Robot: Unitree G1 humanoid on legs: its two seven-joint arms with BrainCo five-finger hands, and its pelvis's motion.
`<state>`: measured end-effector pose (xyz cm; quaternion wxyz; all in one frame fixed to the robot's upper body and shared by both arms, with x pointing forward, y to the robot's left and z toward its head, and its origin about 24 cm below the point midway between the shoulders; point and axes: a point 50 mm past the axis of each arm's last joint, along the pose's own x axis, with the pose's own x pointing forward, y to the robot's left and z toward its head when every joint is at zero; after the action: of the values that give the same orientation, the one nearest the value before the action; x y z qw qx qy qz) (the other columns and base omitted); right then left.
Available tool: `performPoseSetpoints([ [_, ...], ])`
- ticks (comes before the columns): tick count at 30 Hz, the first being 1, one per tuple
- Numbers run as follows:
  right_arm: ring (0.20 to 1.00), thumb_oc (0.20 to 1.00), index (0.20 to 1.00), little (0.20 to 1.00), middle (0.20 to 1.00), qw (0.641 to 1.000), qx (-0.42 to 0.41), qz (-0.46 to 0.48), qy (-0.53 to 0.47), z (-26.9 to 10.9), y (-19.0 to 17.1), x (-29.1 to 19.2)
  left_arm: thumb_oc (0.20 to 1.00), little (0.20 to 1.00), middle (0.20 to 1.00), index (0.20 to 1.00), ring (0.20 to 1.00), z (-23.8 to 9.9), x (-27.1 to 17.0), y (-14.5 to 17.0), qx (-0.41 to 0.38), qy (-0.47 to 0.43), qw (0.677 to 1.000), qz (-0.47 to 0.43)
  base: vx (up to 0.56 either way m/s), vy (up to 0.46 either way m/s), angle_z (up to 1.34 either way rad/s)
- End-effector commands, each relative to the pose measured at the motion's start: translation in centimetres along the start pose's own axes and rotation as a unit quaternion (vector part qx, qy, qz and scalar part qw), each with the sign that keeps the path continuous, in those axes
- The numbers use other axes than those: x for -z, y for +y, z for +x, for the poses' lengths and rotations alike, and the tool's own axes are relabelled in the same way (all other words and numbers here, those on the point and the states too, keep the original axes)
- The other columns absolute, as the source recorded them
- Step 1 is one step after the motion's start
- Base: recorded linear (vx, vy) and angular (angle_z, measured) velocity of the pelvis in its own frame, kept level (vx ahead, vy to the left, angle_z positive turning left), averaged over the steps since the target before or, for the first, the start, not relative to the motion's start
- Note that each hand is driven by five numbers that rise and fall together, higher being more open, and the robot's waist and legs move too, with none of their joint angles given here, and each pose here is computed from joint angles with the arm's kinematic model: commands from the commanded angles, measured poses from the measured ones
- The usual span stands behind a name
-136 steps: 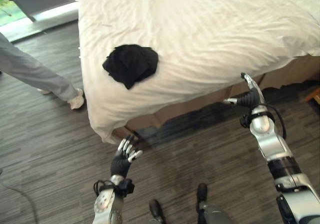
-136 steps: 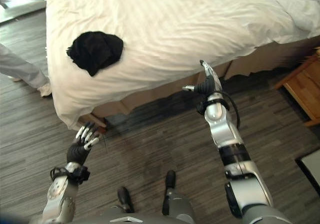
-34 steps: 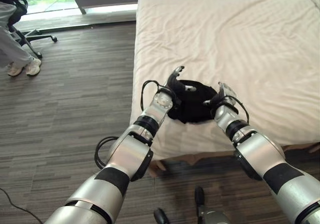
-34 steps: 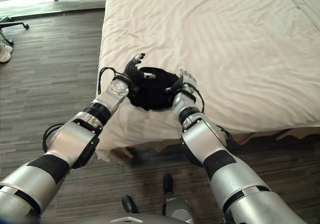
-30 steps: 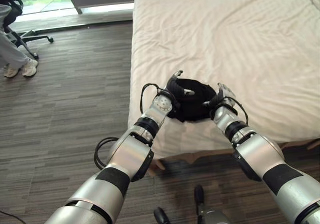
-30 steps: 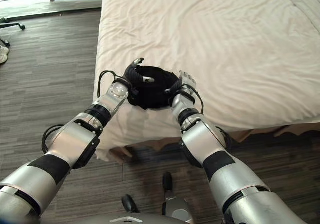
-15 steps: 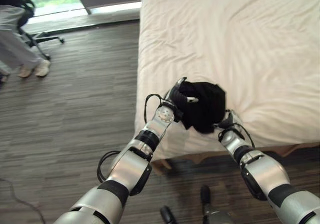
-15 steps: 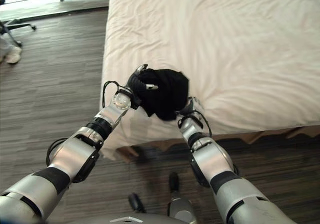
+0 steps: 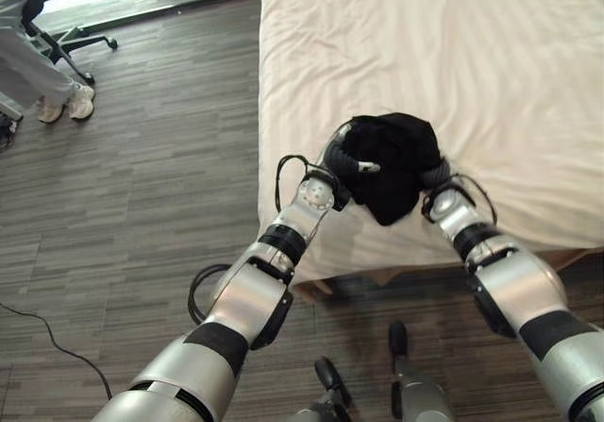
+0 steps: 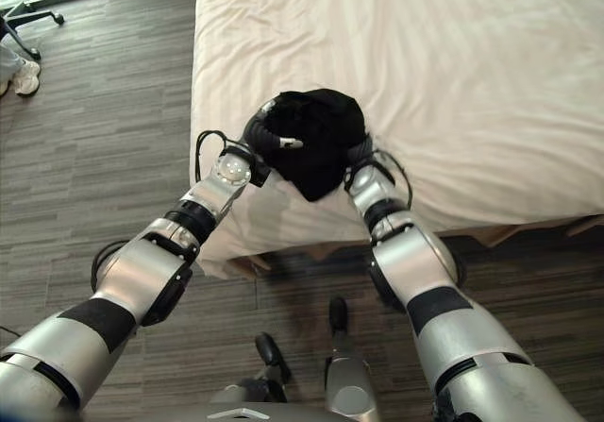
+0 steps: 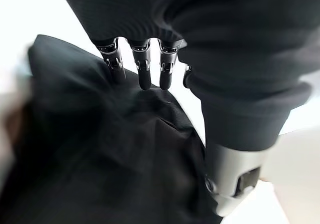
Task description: Pick up bed clothes into laundry basket.
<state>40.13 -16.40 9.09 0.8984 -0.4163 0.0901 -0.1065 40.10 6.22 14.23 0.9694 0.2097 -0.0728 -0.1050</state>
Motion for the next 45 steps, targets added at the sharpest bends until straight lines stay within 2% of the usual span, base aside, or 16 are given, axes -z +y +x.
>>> performPoseSetpoints([
  [1, 0.200, 0.200, 0.200, 0.200, 0.200, 0.998, -0.049, 0.016, 0.023, -4.8, 8.7, -0.4, 1.000, 1.000, 1.000, 1.000, 1.000, 0.6, -1.4, 1.8, -0.035, -0.033, 0.998, 0.029, -0.02, 0.051, -0.01],
  [6, 0.200, 0.200, 0.200, 0.200, 0.200, 0.999, -0.011, 0.016, -0.030, -1.8, 3.6, -5.6, 1.000, 1.000, 1.000, 1.000, 1.000, 1.2, -1.4, 2.5, -0.021, -0.008, 0.996, 0.081, 0.02, 0.022, 0.10],
  [17, 0.200, 0.200, 0.200, 0.200, 0.200, 0.991, -0.068, 0.001, -0.116, -2.9, 3.1, -13.4, 1.000, 1.000, 1.000, 1.000, 1.000, 2.4, -2.6, 6.2, -0.036, 0.052, 0.982, 0.177, 0.01, 0.014, -0.12],
  [18, 0.200, 0.200, 0.200, 0.200, 0.200, 0.998, -0.014, 0.010, -0.066, 0.7, -2.8, -8.6, 1.000, 1.000, 1.000, 1.000, 1.000, 2.5, -3.5, 7.5, -0.045, 0.042, 0.977, 0.206, 0.01, -0.011, -0.05],
  [21, 0.200, 0.200, 0.200, 0.200, 0.200, 0.996, -0.070, 0.026, -0.043, -4.7, 8.6, -4.7, 1.000, 1.000, 1.000, 1.000, 1.000, 2.6, -4.7, 7.0, -0.041, 0.001, 0.978, 0.205, 0.00, -0.004, 0.02],
  [22, 0.200, 0.200, 0.200, 0.200, 0.200, 0.996, -0.070, 0.026, -0.044, -4.7, 8.6, -4.7, 1.000, 1.000, 1.000, 1.000, 1.000, 2.6, -4.7, 7.0, -0.041, 0.001, 0.978, 0.205, -0.04, -0.001, -0.14],
  [23, 0.200, 0.200, 0.200, 0.200, 0.200, 0.997, -0.048, 0.042, -0.052, -3.7, 7.0, -5.3, 0.542, 0.542, 0.542, 0.542, 0.542, 2.4, -3.9, 7.5, -0.028, 0.014, 0.970, 0.241, -0.03, -0.014, -0.05],
  [24, 0.200, 0.200, 0.200, 0.200, 0.200, 0.997, -0.048, 0.043, -0.052, -3.7, 6.9, -5.4, 0.294, 0.294, 0.294, 0.294, 0.294, 2.4, -3.9, 7.6, -0.028, 0.013, 0.970, 0.242, -0.03, -0.012, -0.04],
  [25, 0.200, 0.200, 0.200, 0.200, 0.200, 0.997, -0.039, 0.040, -0.057, -3.4, 6.4, -5.8, 0.200, 0.200, 0.200, 0.200, 0.200, 2.2, -2.9, 7.5, -0.015, 0.039, 0.962, 0.270, -0.04, 0.004, -0.06],
  [31, 0.200, 0.200, 0.200, 0.200, 0.200, 0.993, -0.037, 0.033, -0.103, -2.9, 4.3, -10.4, 0.200, 0.200, 0.200, 0.200, 0.200, -1.7, 7.3, 8.0, 0.086, 0.241, 0.864, 0.433, -0.04, 0.008, -0.05],
  [35, 0.200, 0.200, 0.200, 0.200, 0.200, 0.988, -0.056, 0.069, -0.128, -3.2, 3.8, -13.1, 0.200, 0.200, 0.200, 0.200, 0.200, -2.1, 7.4, 10.5, 0.100, 0.282, 0.819, 0.489, -0.06, 0.001, -0.09],
  [37, 0.200, 0.200, 0.200, 0.200, 0.200, 0.986, -0.056, 0.075, -0.135, -3.3, 3.7, -13.4, 0.200, 0.200, 0.200, 0.200, 0.200, -1.9, 7.0, 10.5, 0.100, 0.279, 0.815, 0.497, -0.02, -0.009, -0.08],
  [38, 0.200, 0.200, 0.200, 0.200, 0.200, 0.993, 0.002, 0.077, -0.084, 0.6, -2.5, -7.4, 0.200, 0.200, 0.200, 0.200, 0.200, -1.9, 6.7, 11.4, 0.098, 0.274, 0.811, 0.508, -0.01, -0.009, -0.12],
  [40, 0.200, 0.200, 0.200, 0.200, 0.200, 0.987, -0.034, 0.085, -0.128, -1.0, 0.7, -9.7, 0.200, 0.200, 0.200, 0.200, 0.200, -0.4, 4.2, 9.8, 0.098, 0.223, 0.829, 0.504, -0.01, -0.020, 0.07],
  [41, 0.200, 0.200, 0.200, 0.200, 0.200, 0.990, -0.060, 0.070, -0.111, -4.7, 7.7, -7.5, 0.200, 0.200, 0.200, 0.200, 0.200, 0.1, 3.3, 7.5, 0.108, 0.173, 0.855, 0.477, -0.03, -0.038, 0.10],
  [45, 0.200, 0.200, 0.200, 0.200, 0.200, 0.992, -0.023, 0.089, -0.091, -3.5, 6.0, -6.5, 0.200, 0.200, 0.200, 0.200, 0.200, 0.2, 2.2, 10.5, 0.057, 0.170, 0.879, 0.441, -0.03, -0.017, -0.17],
])
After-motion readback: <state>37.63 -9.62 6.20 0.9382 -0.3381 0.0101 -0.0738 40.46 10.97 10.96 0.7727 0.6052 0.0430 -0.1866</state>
